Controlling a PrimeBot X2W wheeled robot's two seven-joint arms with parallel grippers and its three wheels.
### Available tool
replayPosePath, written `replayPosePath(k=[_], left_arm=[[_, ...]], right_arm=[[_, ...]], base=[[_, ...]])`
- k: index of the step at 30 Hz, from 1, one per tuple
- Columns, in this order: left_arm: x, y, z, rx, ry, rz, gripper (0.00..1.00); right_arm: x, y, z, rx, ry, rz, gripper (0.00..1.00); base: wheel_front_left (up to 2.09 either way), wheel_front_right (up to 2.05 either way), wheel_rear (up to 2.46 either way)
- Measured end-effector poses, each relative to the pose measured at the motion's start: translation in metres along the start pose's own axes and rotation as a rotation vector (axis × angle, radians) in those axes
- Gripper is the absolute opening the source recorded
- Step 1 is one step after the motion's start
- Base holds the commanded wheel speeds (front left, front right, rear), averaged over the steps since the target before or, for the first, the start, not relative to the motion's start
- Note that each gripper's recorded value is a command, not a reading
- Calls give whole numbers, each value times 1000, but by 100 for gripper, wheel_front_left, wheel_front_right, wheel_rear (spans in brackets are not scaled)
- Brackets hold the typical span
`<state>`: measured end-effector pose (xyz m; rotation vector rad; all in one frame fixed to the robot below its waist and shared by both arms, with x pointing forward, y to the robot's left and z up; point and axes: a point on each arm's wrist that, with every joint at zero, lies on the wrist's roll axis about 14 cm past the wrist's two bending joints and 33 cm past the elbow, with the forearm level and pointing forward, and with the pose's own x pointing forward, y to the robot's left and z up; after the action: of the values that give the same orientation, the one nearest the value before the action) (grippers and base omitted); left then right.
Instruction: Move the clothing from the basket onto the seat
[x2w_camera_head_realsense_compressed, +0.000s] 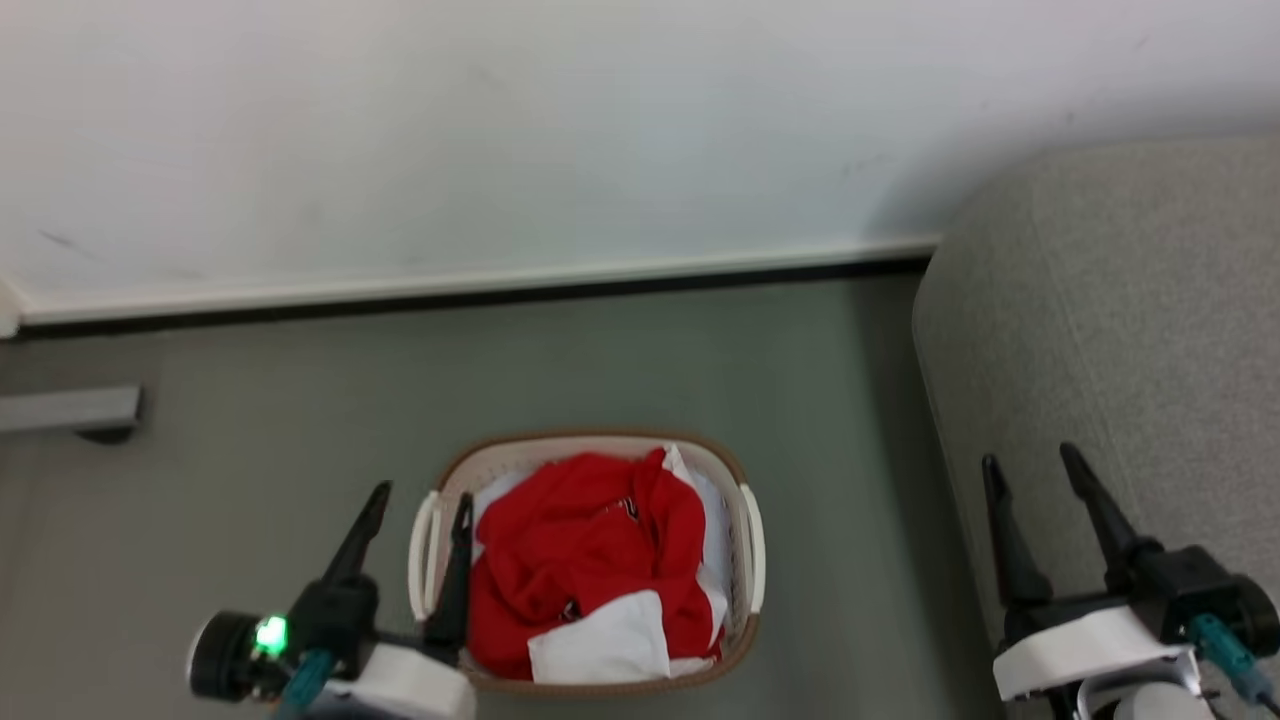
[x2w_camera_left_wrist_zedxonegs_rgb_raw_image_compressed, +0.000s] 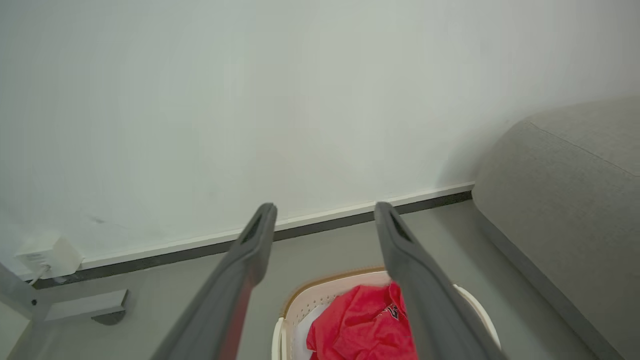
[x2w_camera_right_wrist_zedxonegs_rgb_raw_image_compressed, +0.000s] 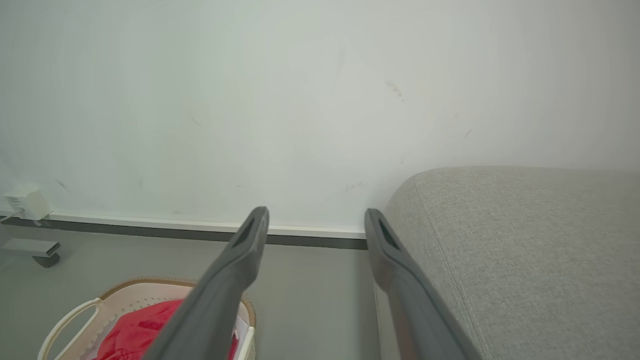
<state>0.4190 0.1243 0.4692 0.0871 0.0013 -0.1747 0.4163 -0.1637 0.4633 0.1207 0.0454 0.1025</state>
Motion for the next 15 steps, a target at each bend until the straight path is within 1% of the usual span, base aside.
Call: replayPosePath(k=[5, 8, 12, 15], left_arm=[[36, -31, -45, 12, 107, -164, 100], [53, -49, -79, 37, 188, -262, 100], [69, -66, -128, 50, 305, -347, 100], [70, -76, -168, 52, 410, -401, 100]], right_arm=[[26, -10, -8, -15, 7, -12, 100], [43, -12, -17, -28, 16, -7, 100], [61, -15, -36, -34, 39, -1, 100], [72, -16, -52, -34, 63, 2, 100]], base=[[0, 0, 0], [0, 0, 0], [0, 0, 0], [0, 0, 0]])
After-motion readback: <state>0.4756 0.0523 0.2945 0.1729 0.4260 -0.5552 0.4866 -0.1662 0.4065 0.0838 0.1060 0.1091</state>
